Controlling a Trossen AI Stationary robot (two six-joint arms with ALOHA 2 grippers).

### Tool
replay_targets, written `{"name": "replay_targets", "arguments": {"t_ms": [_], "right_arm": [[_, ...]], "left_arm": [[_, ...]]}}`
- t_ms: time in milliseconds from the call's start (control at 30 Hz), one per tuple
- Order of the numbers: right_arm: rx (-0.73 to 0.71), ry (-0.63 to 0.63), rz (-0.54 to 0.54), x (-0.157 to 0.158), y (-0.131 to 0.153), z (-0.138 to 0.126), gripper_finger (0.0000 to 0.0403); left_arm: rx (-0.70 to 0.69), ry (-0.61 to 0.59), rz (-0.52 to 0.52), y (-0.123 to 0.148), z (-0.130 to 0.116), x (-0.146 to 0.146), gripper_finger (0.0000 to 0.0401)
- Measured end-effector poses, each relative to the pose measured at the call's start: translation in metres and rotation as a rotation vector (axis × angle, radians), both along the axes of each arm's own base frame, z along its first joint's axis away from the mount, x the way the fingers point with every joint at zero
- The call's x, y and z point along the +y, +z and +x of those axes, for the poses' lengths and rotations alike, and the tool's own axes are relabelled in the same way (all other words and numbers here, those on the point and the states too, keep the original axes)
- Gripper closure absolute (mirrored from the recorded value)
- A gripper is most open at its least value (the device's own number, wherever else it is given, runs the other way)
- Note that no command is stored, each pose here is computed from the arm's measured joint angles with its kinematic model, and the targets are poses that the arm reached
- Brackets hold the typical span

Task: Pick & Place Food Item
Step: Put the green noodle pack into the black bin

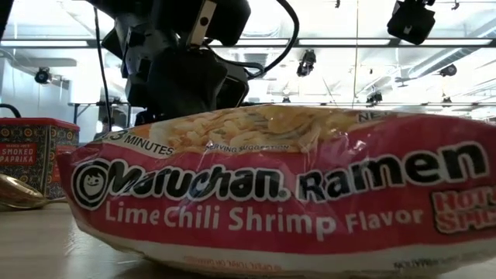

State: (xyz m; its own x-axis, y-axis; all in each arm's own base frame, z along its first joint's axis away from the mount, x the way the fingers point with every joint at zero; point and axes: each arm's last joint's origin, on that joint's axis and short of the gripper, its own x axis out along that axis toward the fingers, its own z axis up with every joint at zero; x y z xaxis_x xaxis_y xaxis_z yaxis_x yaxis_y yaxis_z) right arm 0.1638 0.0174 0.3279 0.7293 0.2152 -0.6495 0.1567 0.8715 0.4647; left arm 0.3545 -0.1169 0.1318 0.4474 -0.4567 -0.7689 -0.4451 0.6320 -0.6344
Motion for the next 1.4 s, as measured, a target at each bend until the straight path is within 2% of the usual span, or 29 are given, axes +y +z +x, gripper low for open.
{"name": "replay_targets", "arguments": {"t_ms": [867,1000,1167,1400], "right_arm": [[0.001,0.003,0.007,0.0002,0.0004,-0.0001,0.0184],[-0.009,0.004,0.008,0.0002,0.0031,-0.0004,0.0184],[-0.016,0.004,0.008,0.0002,0.0056,-0.0006,0.0184],[-0.019,0.004,0.008,0.0001,0.0073,-0.0010,0.0184]], "left_arm": [[-0.002,-0.016,0.021,-0.0066,0.0012,0.0001,0.0282],[-0.007,-0.022,0.021,-0.0067,0.0015,0.0000,0.0313],[-0.011,-0.052,0.011,-0.0065,0.0011,-0.0007,0.0391],[-0.014,-0.057,0.010,-0.0056,0.0010,-0.0009,0.0399]]}}
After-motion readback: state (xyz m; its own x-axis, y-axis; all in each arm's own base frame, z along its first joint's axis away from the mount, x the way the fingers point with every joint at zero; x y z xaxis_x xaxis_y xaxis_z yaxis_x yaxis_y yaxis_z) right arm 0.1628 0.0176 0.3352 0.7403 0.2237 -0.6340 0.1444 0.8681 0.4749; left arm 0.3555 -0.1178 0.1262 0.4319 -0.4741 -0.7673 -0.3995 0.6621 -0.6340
